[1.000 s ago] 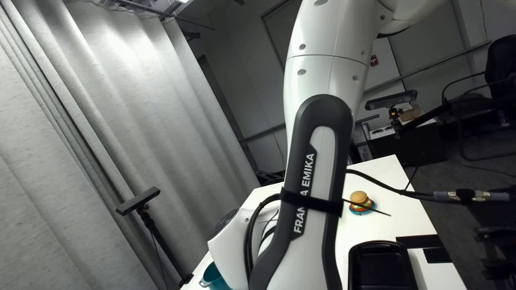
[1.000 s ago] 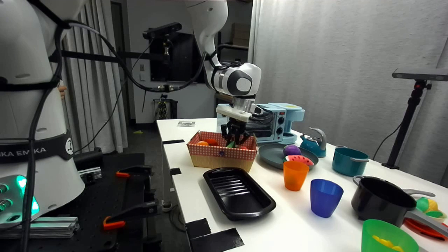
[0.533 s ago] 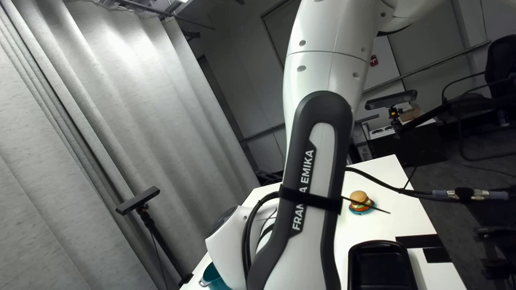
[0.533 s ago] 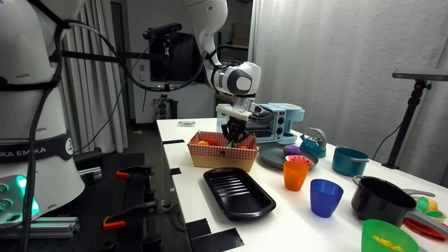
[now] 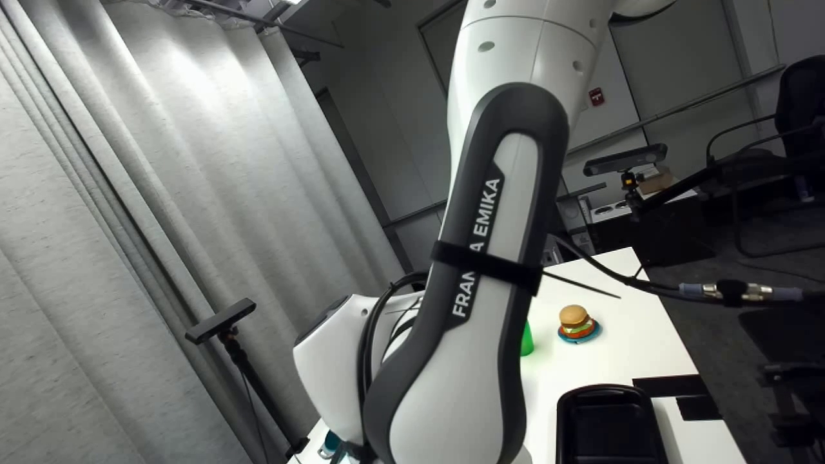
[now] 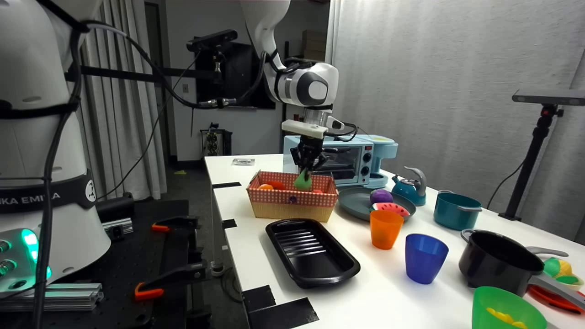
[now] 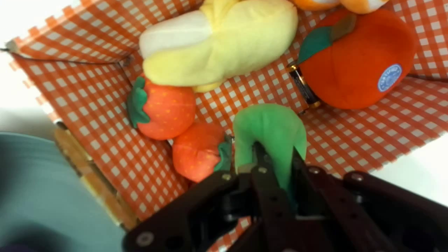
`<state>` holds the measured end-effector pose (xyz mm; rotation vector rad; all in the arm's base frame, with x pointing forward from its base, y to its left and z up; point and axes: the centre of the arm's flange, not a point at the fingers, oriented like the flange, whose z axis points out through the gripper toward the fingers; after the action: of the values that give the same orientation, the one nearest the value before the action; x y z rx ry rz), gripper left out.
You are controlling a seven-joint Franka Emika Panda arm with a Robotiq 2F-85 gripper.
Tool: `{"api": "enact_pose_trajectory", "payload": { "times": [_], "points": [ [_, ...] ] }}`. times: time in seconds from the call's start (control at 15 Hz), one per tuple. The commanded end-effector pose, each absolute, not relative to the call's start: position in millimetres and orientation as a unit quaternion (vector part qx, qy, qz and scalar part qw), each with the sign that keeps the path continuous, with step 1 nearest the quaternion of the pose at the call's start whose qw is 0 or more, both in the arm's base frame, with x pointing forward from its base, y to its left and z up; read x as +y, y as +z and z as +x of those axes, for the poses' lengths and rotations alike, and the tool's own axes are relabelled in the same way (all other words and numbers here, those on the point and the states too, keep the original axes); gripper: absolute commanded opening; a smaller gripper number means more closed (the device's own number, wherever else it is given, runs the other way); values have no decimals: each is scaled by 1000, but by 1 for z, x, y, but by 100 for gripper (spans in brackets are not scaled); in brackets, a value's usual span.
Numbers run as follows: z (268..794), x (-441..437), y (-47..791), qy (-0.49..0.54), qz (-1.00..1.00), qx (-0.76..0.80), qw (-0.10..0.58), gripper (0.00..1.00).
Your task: Take the green pear out of the basket and put it on the grey plate, pick up the watermelon from the top of the orange cup and put it in the basket
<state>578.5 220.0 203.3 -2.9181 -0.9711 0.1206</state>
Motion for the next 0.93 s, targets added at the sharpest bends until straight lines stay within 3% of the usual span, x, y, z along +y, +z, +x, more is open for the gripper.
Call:
{"api": "enact_pose_trajectory", "payload": {
  "times": [0.0,0.87],
  "points": [
    [570,213,241,32,-950,-310,-6,4],
    [572,133,328,-52,-966,-242,-77,4]
  ]
}}
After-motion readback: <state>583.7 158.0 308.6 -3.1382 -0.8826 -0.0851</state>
